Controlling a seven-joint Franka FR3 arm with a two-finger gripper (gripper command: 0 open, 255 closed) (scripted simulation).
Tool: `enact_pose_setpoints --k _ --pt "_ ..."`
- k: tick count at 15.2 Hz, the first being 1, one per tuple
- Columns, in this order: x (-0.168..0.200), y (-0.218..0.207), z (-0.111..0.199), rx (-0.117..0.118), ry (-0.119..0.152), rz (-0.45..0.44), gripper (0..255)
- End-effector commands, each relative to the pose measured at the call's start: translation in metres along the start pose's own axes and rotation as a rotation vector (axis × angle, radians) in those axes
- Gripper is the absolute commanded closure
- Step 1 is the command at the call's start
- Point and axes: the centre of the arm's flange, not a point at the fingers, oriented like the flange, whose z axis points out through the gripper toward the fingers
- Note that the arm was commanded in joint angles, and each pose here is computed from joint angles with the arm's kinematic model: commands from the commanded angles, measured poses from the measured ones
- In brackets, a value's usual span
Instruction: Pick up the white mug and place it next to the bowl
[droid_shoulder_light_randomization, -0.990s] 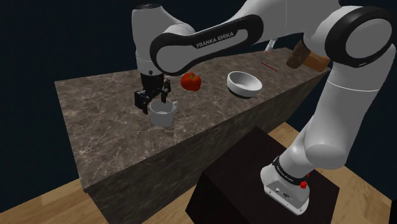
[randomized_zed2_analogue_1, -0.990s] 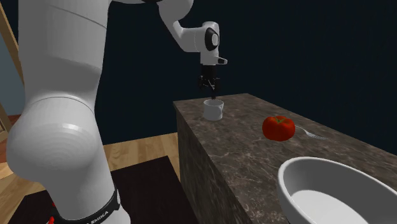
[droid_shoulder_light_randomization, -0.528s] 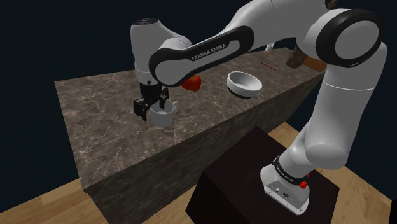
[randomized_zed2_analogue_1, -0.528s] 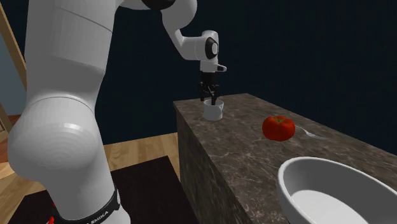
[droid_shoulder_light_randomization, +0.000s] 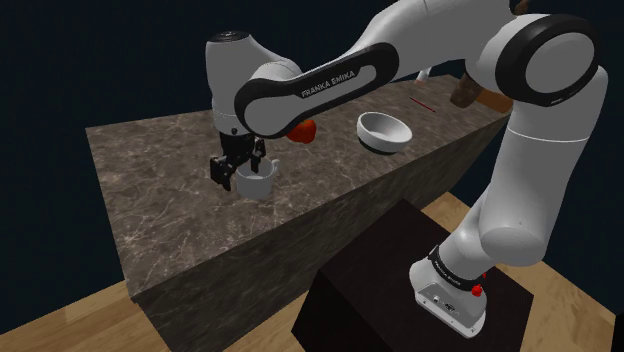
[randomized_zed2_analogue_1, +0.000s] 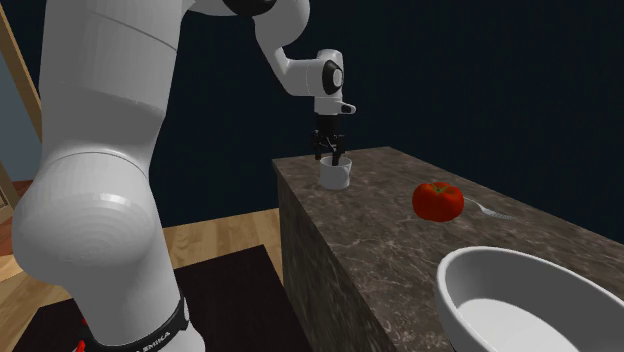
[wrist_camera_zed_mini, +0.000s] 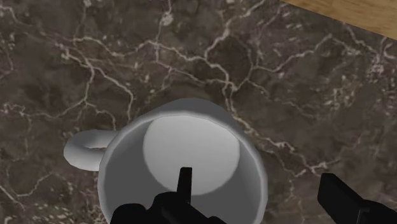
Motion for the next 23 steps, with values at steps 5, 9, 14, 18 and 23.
enact_pose_setpoints --k 5,9,14,18,23 --pt "0.000 0.000 0.000 0.000 0.000 0.000 255" --pt "0.000 0.000 0.000 0.000 0.000 0.000 255" --pt "-0.001 0.001 -0.021 0.000 0.000 0.000 255" --pt "-0.002 0.002 -0.042 0.000 0.000 0.000 255" --pt "-0.003 0.003 -0.068 0.000 0.000 0.000 255"
